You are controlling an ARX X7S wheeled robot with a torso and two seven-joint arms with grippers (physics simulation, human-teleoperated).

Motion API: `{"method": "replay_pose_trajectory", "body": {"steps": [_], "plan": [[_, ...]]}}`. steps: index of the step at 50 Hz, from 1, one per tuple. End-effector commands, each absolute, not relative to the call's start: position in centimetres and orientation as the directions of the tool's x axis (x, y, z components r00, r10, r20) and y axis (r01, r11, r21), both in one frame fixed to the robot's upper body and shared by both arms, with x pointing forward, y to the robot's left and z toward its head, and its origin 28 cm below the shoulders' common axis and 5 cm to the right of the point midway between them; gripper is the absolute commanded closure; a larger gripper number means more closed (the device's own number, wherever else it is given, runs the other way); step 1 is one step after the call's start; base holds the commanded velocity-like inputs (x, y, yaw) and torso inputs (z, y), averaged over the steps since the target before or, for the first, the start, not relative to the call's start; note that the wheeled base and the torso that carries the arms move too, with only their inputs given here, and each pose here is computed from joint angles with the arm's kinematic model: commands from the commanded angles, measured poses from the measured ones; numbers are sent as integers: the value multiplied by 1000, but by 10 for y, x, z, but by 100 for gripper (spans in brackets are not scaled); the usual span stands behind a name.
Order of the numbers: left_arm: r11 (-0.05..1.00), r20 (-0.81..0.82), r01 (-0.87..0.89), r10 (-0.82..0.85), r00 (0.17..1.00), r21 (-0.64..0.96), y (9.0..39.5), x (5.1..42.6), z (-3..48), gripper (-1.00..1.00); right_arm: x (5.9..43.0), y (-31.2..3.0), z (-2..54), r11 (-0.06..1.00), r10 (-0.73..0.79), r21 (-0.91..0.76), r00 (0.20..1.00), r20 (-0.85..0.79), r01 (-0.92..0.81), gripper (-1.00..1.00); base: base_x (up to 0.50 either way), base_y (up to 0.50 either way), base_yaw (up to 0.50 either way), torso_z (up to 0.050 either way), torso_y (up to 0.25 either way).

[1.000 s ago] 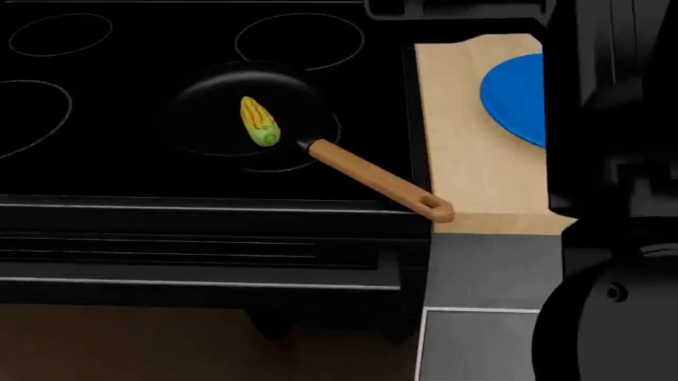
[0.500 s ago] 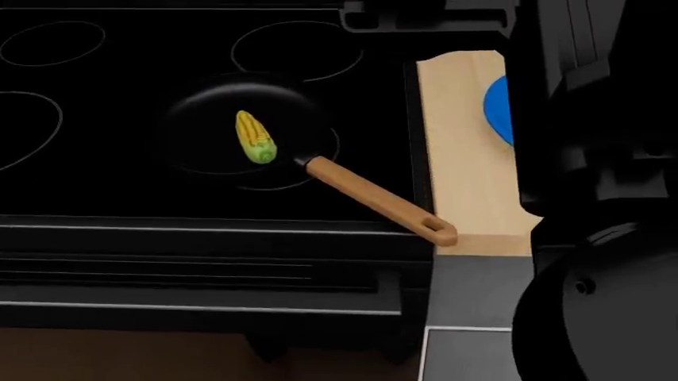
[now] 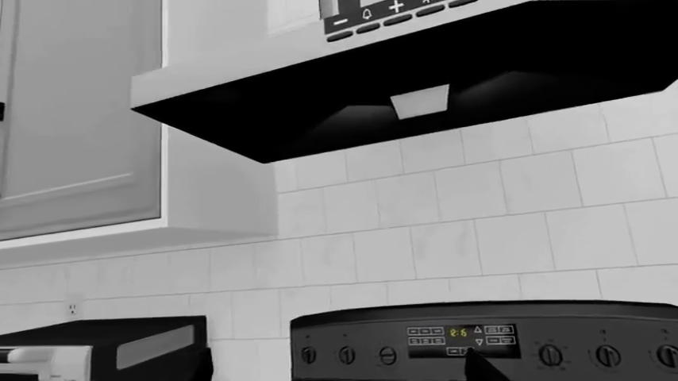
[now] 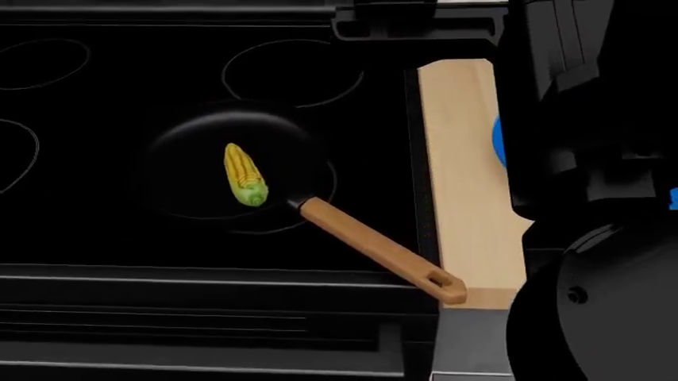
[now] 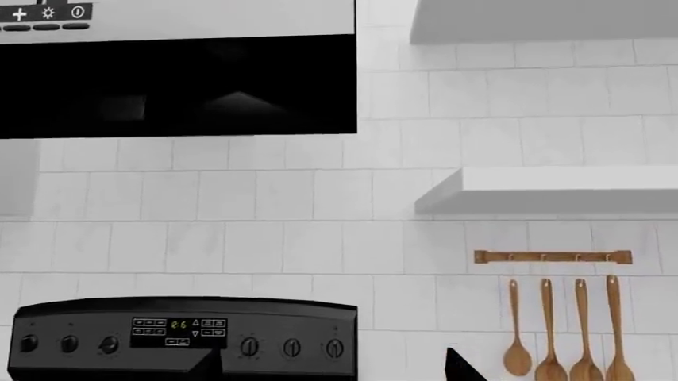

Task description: Pick the corn from the pan and place it on the plate.

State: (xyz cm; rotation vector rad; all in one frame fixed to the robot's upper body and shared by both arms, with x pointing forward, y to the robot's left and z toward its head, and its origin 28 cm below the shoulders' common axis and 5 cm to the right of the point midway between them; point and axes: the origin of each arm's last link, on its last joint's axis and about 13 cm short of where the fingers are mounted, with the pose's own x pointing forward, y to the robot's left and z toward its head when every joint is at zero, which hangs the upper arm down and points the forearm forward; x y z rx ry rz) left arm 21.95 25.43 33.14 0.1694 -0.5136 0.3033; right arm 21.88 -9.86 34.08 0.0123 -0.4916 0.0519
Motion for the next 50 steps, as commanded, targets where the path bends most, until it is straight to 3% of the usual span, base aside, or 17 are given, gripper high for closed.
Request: {"method": "replay_pose_trajectory", "body": {"steps": [1, 50], "plan": [[953, 480, -298, 234, 846, 61, 254, 229, 331, -100, 223, -96, 344, 994, 77, 27, 883, 464, -102, -100, 215, 0, 0, 0, 0], [954, 481, -294, 229, 846, 62, 256, 231, 329, -100, 223, -94, 342, 993, 90, 29, 888, 450, -115, -100, 217, 0, 0, 0, 0]]}}
